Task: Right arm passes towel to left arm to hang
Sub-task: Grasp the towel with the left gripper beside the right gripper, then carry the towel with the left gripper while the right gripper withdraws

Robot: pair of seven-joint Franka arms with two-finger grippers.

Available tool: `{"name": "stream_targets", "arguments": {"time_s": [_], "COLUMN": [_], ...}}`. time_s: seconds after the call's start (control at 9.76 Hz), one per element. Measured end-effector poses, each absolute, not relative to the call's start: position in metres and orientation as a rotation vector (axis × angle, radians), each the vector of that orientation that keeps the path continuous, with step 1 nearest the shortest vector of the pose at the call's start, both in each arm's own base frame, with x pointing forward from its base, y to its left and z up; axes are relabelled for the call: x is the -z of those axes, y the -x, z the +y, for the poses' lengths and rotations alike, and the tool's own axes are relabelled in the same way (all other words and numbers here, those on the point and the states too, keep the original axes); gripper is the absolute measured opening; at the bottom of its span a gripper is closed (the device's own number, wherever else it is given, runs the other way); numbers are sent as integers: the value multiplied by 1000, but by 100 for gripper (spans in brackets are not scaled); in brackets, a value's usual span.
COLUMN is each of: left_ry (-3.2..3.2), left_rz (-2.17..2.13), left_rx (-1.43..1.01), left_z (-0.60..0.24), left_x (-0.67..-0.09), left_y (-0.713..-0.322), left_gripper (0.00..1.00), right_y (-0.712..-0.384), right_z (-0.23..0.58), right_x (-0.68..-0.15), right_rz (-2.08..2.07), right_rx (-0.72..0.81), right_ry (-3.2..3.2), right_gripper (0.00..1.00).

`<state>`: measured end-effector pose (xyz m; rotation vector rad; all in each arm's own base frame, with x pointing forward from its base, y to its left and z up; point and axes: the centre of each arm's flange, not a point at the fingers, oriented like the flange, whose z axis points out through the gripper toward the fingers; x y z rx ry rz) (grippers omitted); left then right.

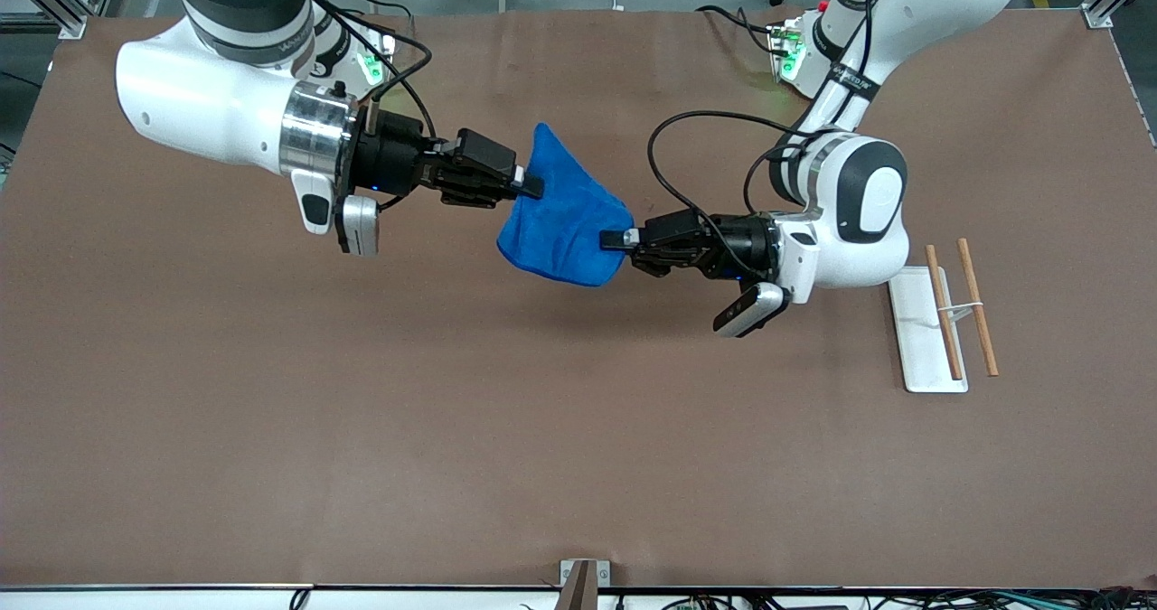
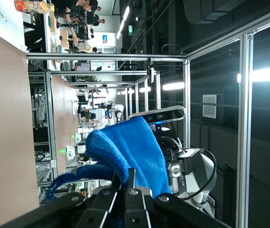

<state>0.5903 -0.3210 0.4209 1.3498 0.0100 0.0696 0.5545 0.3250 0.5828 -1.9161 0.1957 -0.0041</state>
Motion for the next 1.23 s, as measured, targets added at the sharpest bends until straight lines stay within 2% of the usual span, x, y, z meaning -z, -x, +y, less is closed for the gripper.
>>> {"name": "stream_targets", "arguments": {"time_s": [0.1, 0.61, 0.92, 1.23], "left_ry": [-1371, -1624, -1971, -2394], "left_rz": [-1, -38, -46, -2], "left_rx": [-75, -15, 93, 211], "left_z": [-313, -235, -163, -88], "left_x": [-419, -404, -405, -431], "left_y": [-593, -616, -626, -624], "left_gripper": [3, 3, 3, 3], "right_y": [-555, -568, -583, -601], "right_z": [324, 299, 264, 209], "right_x": [-583, -578, -571, -549], "right_rz": [198, 167, 131, 110], "right_rx": [5, 85, 178, 251], "right_ry": [1916, 2038, 2199, 2414], "right_gripper": [24, 99, 100, 100]}}
